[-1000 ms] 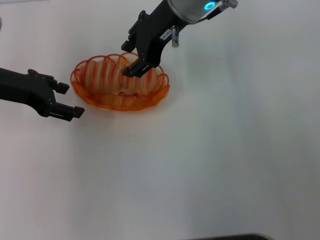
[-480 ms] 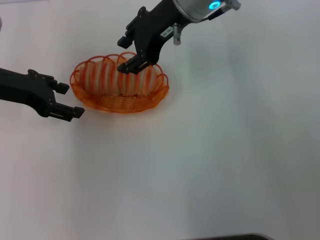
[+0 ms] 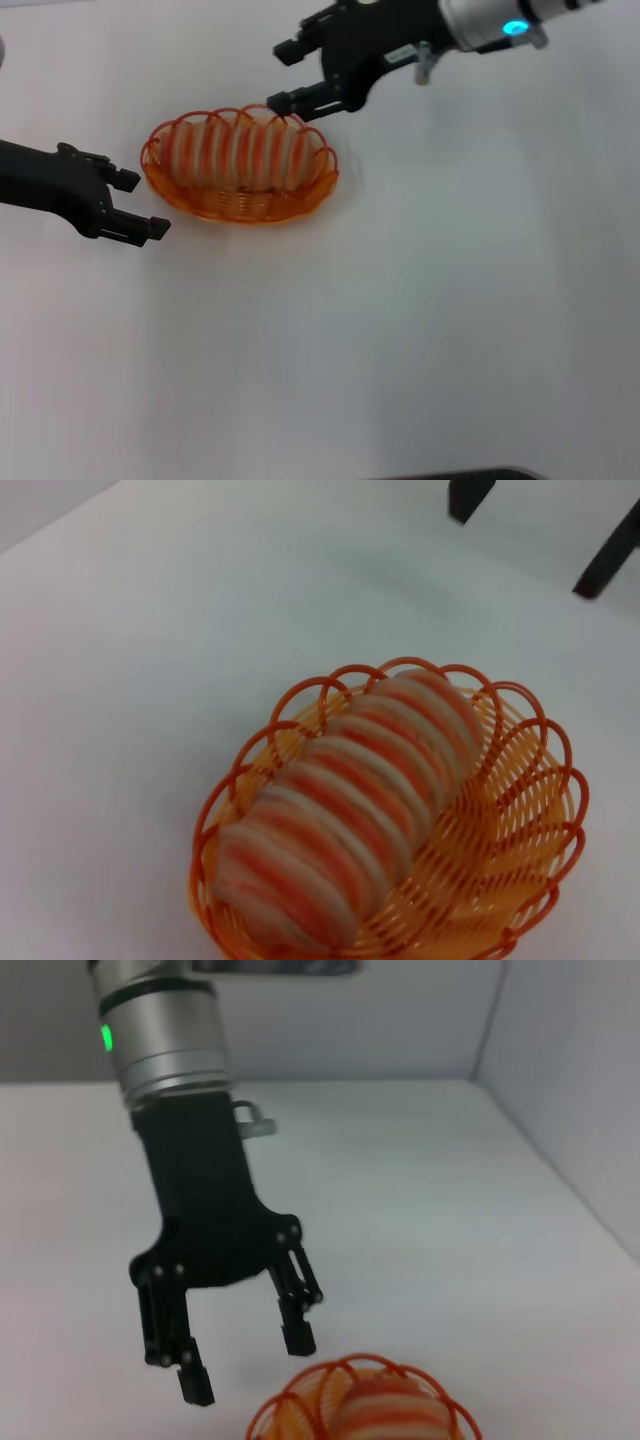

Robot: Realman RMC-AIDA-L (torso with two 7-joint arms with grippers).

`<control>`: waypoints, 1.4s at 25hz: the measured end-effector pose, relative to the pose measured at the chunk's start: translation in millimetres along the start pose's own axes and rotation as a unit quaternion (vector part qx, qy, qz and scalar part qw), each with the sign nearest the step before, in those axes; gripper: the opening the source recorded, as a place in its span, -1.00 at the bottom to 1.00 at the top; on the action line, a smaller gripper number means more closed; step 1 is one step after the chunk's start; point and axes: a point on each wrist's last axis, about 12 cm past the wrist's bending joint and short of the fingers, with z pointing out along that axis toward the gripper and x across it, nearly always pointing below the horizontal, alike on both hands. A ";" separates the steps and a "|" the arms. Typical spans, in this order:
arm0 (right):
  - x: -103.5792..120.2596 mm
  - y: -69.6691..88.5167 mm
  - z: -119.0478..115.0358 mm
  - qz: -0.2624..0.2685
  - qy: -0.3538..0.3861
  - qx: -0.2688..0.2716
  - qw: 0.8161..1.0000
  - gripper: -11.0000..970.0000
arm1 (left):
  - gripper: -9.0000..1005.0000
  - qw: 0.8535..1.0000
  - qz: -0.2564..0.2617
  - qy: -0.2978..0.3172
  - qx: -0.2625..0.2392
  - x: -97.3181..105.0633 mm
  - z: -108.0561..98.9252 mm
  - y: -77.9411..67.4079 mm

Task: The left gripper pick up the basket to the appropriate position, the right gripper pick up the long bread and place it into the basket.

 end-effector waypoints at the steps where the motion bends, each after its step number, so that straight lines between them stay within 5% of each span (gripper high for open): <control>1: 8.5 0.6 -6.4 0.009 -0.012 0.005 1.000 0.25 | 0.53 1.000 0.000 -0.001 0.000 0.2 0.1 -0.2; 8: 65.4 16.9 -66.0 0.062 -0.116 0.020 0.991 0.25 | 0.52 1.000 -0.008 -0.006 0.000 1.7 0.6 -0.5; 17: 135.6 46.3 -127.2 0.168 -0.096 0.039 0.980 0.24 | 0.50 1.000 -0.008 -0.010 -0.001 0.6 1.3 -1.4; 27: 166.1 63.3 -127.8 0.212 -0.072 0.048 0.973 0.24 | 0.49 0.996 -0.021 -0.082 -0.023 22.6 -17.1 3.0; 35: 168.8 64.2 -123.3 0.209 -0.080 0.059 0.973 0.24 | 0.47 0.982 -0.050 -0.180 -0.029 64.3 -21.2 -8.2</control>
